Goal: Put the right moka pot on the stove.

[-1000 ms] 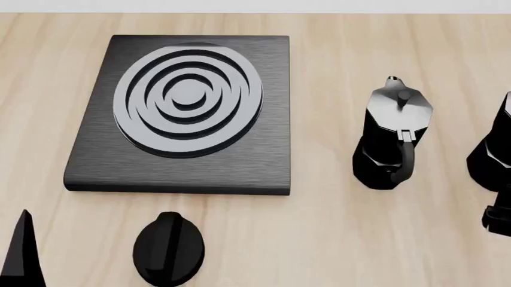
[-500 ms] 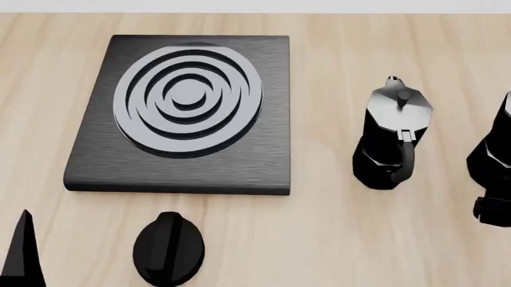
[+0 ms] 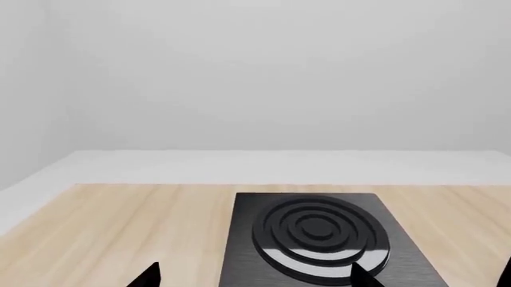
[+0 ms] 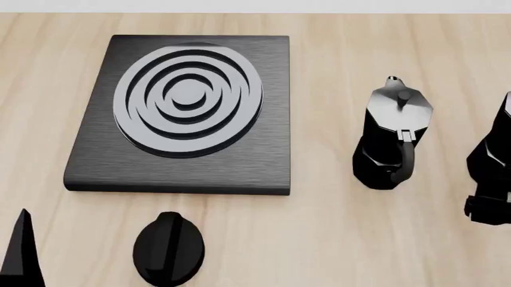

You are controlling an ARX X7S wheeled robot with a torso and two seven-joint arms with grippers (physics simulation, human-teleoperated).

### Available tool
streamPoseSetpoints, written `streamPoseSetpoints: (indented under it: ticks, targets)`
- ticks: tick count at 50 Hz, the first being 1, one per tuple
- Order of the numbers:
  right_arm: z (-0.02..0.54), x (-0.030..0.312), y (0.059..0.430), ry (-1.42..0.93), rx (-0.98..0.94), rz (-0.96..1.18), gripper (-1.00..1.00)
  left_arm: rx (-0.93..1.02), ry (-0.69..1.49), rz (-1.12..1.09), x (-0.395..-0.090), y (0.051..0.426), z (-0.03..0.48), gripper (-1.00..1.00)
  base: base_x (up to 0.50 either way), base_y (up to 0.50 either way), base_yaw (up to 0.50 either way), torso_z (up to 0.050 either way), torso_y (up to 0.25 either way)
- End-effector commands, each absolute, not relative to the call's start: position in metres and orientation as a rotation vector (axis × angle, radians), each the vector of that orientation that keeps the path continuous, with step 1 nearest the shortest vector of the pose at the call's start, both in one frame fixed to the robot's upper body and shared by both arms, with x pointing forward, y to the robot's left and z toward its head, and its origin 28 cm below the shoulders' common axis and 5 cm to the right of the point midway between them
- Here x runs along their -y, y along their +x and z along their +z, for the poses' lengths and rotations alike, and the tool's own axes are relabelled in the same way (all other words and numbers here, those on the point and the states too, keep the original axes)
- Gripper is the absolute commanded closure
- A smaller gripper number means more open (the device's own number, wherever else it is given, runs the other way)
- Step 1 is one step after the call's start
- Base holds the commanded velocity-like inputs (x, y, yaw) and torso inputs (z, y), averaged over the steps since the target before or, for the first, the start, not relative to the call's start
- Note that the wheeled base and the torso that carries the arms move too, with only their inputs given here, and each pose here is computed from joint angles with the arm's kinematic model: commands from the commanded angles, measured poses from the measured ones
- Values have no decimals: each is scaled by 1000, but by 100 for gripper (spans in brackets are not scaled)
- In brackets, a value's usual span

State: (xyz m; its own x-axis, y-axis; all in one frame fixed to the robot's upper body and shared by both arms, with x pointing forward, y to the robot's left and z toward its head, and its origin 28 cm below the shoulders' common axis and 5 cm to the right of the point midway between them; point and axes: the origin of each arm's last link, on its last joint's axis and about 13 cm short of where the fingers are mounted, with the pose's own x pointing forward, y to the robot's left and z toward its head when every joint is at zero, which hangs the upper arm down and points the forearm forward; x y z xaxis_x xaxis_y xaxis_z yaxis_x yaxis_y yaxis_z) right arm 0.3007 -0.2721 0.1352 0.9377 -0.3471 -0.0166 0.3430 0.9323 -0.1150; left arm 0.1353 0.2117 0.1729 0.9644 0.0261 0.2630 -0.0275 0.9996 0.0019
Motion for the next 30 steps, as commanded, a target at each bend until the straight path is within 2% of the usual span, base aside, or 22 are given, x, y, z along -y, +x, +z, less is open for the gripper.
streamPoseSetpoints:
  ticks: [1, 30]
  targets:
    - [134, 273, 303, -112, -52, -366, -100, 268, 6, 28, -212, 135, 173, -100, 0, 0, 0, 0, 0]
    - [133, 281, 315, -88, -68, -394, -100, 272, 6, 29, -211, 135, 173, -100, 0, 0, 0, 0, 0]
